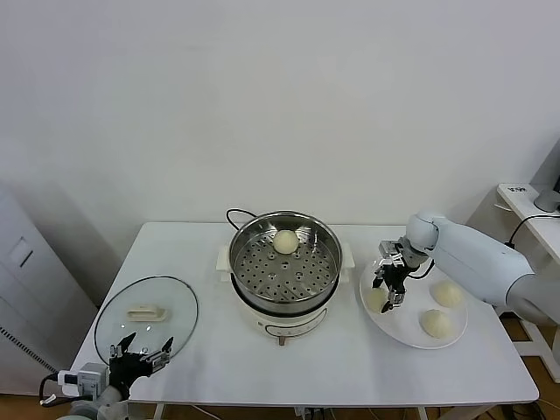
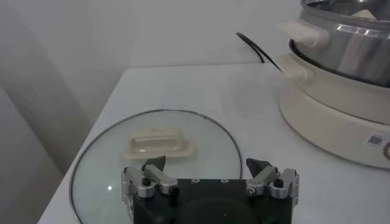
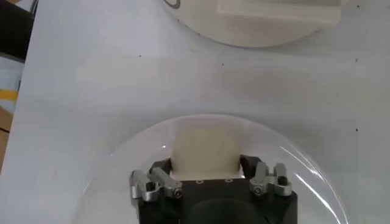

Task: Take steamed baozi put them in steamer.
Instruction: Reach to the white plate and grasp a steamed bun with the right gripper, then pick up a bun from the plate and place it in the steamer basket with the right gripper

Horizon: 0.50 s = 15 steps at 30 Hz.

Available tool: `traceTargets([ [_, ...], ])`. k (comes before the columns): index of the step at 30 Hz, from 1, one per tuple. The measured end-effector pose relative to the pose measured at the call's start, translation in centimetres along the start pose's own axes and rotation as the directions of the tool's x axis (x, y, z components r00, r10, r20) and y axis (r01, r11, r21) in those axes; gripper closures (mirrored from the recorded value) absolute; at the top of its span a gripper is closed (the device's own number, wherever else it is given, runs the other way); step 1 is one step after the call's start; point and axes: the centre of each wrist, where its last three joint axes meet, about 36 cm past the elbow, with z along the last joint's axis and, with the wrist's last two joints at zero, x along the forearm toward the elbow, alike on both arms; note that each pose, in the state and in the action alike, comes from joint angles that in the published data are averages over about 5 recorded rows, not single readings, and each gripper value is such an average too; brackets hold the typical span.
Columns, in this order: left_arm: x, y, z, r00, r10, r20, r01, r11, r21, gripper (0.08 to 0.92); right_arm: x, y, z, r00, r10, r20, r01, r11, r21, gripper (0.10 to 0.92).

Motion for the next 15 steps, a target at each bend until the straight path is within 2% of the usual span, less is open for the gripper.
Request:
traceTargets([
  [9, 0.1, -0.3, 0.0, 1.0000, -0.002, 0.003, 0.002, 1.000, 0.005, 0.177, 1.2, 0.1, 0.1, 1.000, 0.003, 0.001, -0.003, 1.000, 0.004, 0.506],
  [15, 0.1, -0.3, -0.1, 1.0000, -0.003, 0.001, 0.003, 1.000, 0.002, 0.177, 5.4, -0.2, -0.3, 1.000, 0.014, -0.008, -0.014, 1.000, 0.009, 0.505],
])
